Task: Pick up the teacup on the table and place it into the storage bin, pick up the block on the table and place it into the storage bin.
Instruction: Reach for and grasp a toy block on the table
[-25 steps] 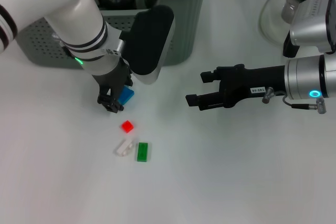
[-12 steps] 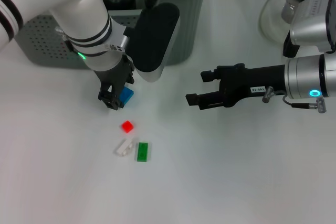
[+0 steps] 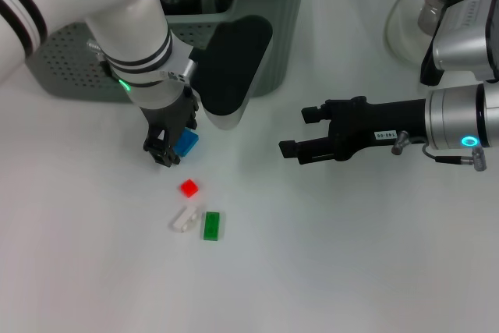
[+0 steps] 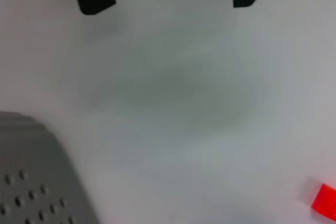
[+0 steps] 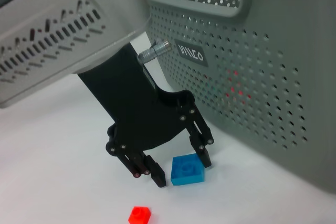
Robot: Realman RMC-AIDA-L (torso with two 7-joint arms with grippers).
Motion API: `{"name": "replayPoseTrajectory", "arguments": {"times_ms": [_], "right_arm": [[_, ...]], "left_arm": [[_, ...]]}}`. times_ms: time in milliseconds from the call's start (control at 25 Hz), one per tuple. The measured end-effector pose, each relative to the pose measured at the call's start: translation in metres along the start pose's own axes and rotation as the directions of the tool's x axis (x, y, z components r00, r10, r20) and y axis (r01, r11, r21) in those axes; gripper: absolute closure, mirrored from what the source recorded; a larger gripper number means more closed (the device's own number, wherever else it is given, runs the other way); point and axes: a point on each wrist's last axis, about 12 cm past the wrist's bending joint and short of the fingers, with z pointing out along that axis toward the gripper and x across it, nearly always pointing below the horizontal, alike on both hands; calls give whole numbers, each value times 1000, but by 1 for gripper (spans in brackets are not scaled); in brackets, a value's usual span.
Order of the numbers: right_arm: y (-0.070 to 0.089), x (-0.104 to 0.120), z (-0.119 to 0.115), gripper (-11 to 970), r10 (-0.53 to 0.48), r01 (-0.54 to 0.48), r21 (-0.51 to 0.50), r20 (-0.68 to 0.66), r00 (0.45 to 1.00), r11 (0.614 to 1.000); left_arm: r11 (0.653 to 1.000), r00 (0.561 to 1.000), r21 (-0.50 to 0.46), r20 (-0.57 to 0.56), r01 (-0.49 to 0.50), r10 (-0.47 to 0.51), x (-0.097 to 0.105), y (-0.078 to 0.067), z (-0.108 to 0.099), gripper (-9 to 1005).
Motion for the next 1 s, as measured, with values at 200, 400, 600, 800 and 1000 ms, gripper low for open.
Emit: {"name": "replayPoseTrajectory", "arguments": {"times_ms": [200,400,600,800,1000], "right_arm": [[0,1,0,46,-3,3,1,1,1000,1000],[0,1,0,45,-4,4,4,3,1000,1000],[0,1,0,45,-4,4,4,3,1000,1000],[0,2,0,46,-2,2,5,4,1000,1000],[0,2,0,46,-2,2,5,5,1000,1000]], "left_arm": [[1000,1000,0,-9,-13,13,-2,2,1,391],[1000,1000,9,-15,-17,18,-3,4,3,392],[1000,1000,11,-20,-22,23,-4,6,4,415],[1000,1000,0,-19,-9,9,-4,7,5,472],[1000,1000,1,-26,9,-9,-2,7,5,527]]}}
